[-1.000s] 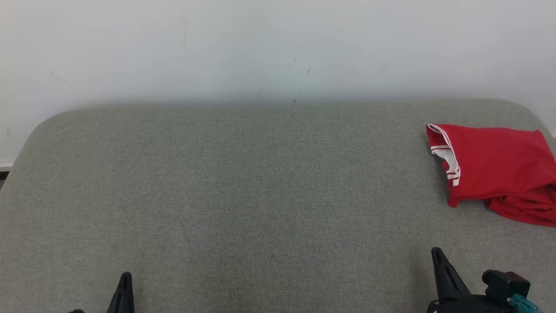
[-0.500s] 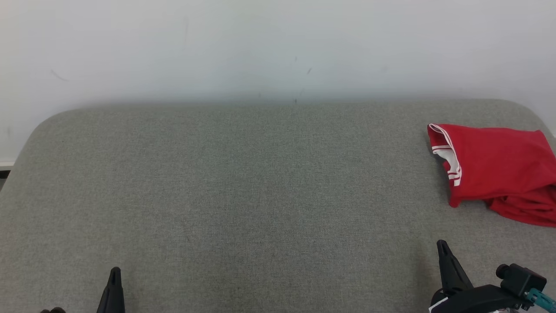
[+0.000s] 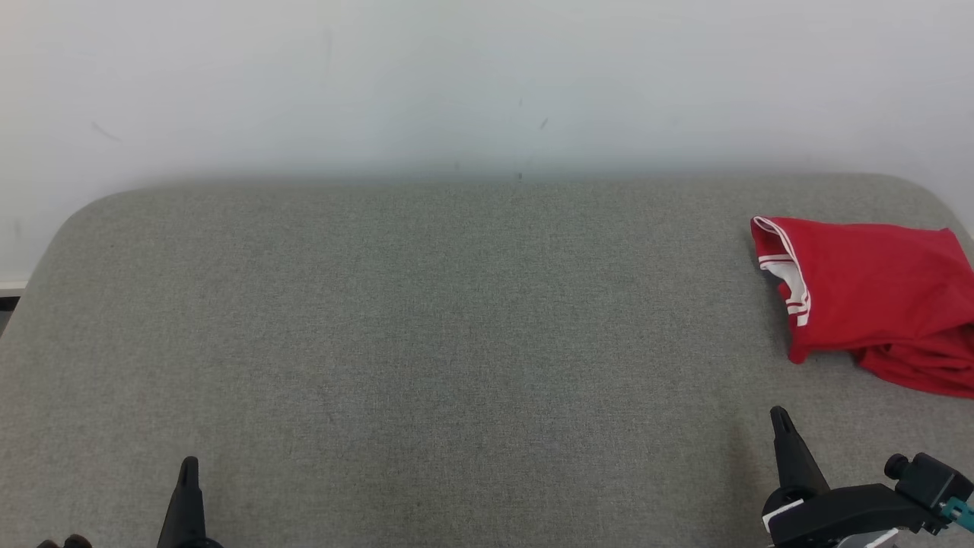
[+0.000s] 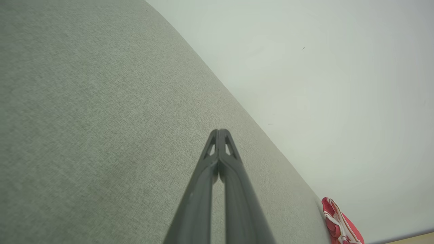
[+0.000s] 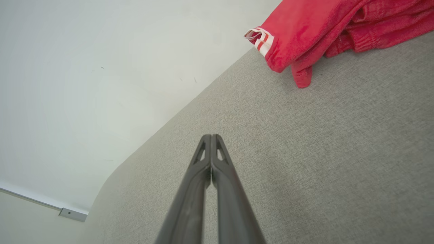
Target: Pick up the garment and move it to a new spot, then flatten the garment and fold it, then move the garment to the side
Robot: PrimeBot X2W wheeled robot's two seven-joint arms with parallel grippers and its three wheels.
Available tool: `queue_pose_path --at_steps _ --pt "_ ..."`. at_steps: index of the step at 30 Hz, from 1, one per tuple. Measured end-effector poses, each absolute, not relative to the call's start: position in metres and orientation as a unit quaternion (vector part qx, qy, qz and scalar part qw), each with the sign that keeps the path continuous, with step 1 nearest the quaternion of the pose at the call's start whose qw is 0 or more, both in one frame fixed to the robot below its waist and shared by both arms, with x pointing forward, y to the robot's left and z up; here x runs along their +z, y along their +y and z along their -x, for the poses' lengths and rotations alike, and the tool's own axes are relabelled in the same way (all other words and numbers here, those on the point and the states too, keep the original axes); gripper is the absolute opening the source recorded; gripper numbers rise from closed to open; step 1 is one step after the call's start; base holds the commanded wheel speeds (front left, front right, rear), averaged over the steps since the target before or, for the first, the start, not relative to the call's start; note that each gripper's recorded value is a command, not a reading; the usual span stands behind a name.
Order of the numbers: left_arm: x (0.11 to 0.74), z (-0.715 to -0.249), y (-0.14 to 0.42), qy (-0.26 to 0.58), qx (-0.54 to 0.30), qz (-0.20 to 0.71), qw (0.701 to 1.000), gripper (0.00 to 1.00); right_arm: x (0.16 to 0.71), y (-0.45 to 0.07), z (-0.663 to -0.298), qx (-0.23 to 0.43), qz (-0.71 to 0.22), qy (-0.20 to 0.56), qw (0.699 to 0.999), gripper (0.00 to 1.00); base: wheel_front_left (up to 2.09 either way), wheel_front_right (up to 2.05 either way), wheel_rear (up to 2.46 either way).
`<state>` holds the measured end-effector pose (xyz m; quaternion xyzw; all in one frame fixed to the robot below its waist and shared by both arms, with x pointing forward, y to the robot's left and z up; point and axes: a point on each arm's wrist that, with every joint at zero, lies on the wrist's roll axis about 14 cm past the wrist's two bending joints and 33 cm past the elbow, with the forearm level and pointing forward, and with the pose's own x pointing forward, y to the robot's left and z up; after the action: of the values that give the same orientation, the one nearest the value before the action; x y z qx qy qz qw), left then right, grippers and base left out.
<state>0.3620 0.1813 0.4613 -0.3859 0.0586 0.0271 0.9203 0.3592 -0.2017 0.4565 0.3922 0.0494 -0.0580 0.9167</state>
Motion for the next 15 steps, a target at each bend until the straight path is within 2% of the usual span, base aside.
queue_pose_path --at_steps 15 --pt "0.466 -0.3666 0.1866 0.055 0.035 0.461 0.885 0.0 0.4635 -0.2015 -0.3647 -0.057 -0.468 0.042 0.881 0.0 0.0 0.0 0.0"
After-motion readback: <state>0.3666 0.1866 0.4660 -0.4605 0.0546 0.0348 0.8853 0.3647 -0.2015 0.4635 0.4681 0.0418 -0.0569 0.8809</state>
